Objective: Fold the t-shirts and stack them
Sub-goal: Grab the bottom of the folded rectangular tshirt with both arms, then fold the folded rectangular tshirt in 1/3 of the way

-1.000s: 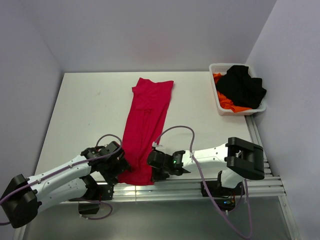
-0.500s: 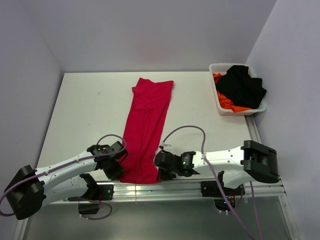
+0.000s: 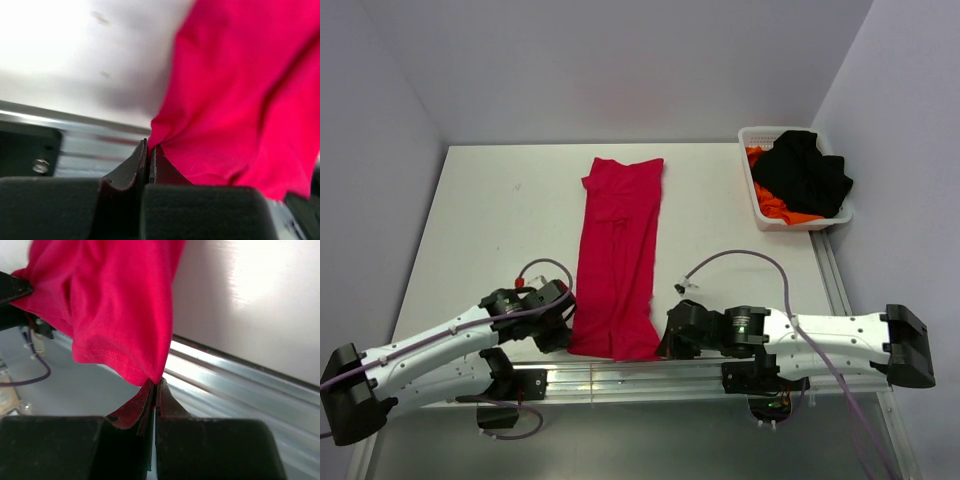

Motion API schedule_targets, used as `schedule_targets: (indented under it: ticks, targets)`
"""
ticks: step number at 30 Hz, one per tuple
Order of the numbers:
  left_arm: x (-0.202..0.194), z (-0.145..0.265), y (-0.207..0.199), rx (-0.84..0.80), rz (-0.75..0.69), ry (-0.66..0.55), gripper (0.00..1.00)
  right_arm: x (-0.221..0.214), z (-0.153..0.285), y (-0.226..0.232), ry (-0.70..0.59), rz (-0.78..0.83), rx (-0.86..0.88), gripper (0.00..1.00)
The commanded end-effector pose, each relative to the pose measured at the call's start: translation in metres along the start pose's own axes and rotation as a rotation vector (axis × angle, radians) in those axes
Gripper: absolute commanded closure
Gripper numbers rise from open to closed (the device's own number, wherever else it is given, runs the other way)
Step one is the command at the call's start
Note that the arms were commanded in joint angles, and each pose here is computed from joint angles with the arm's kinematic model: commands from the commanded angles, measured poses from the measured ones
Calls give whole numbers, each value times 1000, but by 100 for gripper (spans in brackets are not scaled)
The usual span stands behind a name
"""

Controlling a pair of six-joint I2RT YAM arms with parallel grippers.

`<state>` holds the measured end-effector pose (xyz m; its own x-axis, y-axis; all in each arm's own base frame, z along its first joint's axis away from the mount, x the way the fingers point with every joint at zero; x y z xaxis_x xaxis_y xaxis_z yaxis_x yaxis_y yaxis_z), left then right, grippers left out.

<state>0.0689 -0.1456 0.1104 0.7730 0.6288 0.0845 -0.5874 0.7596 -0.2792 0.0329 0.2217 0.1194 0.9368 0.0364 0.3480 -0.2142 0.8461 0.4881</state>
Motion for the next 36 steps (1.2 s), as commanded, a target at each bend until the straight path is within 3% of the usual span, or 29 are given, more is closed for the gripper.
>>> schedule_targets:
  ticks: [1,8,13,17,26,36]
  targets:
    - [-11,20,-11,-52,-20,44,100,3,17,-15,-34,-20,-60,100]
    - [-51,48,-42,-41,-142,73,100,1,44,-8,-3,-29,-68,100]
    - [-65,73,-66,-89,-169,56,100,17,76,1,-72,-64,-47,100]
    - [-55,90,-77,-132,-170,10,100,39,96,10,-119,-34,-73,100]
    - [-24,88,-108,-149,-180,-17,100,75,88,6,-124,33,-135,100]
    - [45,70,-152,-108,-182,-95,100,135,74,-5,-132,70,-197,100]
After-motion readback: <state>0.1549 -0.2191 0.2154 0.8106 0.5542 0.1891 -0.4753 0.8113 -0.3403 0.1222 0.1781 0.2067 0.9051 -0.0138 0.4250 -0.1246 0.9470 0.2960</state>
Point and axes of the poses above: each gripper's point midway between its finger pads, its own z axis back along the fingers, its own y axis along the line the jaws close on, x = y × z, the point moved 6 cm from there along z, back along the fingers, and after that the axes turned 9 degrees about z, right-handed, at the moved point
